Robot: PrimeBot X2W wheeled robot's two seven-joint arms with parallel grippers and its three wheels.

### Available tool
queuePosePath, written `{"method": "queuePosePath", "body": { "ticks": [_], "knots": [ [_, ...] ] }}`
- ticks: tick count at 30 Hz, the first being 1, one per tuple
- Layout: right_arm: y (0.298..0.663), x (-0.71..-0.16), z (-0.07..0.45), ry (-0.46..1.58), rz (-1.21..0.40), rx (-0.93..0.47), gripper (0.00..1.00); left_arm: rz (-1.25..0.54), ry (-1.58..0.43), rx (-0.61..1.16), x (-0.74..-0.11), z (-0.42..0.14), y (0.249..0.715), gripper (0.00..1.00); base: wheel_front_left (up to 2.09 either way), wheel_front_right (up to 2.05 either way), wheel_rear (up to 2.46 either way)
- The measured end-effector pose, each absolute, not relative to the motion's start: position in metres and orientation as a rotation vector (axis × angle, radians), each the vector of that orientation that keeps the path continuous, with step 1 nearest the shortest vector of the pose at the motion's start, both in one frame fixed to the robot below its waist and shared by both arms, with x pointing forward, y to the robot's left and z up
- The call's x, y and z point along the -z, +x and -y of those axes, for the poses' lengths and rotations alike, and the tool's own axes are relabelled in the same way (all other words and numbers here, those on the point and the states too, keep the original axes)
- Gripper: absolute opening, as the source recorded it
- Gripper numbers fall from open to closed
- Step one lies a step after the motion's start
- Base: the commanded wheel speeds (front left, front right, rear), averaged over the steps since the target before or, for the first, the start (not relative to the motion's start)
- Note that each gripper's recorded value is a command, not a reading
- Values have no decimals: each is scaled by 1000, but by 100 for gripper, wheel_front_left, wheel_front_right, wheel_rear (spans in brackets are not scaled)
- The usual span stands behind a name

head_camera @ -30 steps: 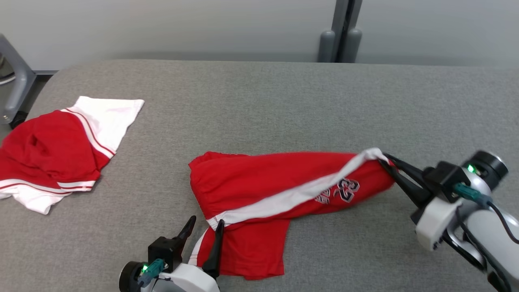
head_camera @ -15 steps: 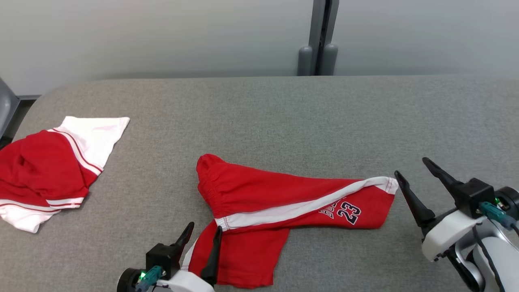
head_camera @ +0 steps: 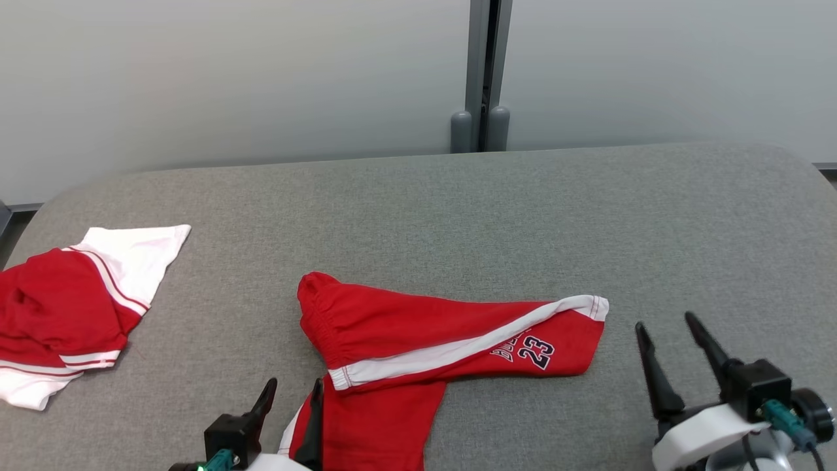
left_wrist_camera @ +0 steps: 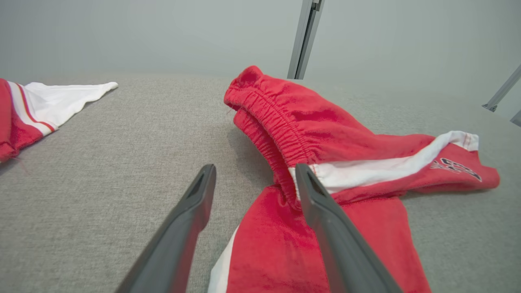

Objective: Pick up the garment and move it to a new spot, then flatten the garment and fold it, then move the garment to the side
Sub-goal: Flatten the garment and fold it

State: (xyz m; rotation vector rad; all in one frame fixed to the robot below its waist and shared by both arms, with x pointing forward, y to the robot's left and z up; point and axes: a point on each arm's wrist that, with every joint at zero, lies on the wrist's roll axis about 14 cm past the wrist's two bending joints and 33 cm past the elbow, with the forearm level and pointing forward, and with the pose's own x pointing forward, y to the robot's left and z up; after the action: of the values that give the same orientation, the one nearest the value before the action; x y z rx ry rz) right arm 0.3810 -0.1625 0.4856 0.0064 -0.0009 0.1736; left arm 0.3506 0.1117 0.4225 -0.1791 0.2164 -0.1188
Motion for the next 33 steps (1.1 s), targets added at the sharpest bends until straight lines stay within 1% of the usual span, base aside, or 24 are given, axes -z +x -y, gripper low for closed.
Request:
{"method": "queuePosePath", "body": {
  "ticks": [10,21,29,33],
  "knots": [
    [355,-448,159,40,-113,-145,100,-203,-168,86,-425,-121,346,100,0,0,0],
    [353,-441,155,49,-137,-146,100,-202,-169,61,-424,-127,340,100,0,0,0],
    [360,-439,148,50,-144,-168,100,-215,-267,202,-427,-89,345,100,0,0,0],
    [366,-438,152,50,-147,-162,100,-270,-307,250,-415,-71,350,100,0,0,0]
  ]
}}
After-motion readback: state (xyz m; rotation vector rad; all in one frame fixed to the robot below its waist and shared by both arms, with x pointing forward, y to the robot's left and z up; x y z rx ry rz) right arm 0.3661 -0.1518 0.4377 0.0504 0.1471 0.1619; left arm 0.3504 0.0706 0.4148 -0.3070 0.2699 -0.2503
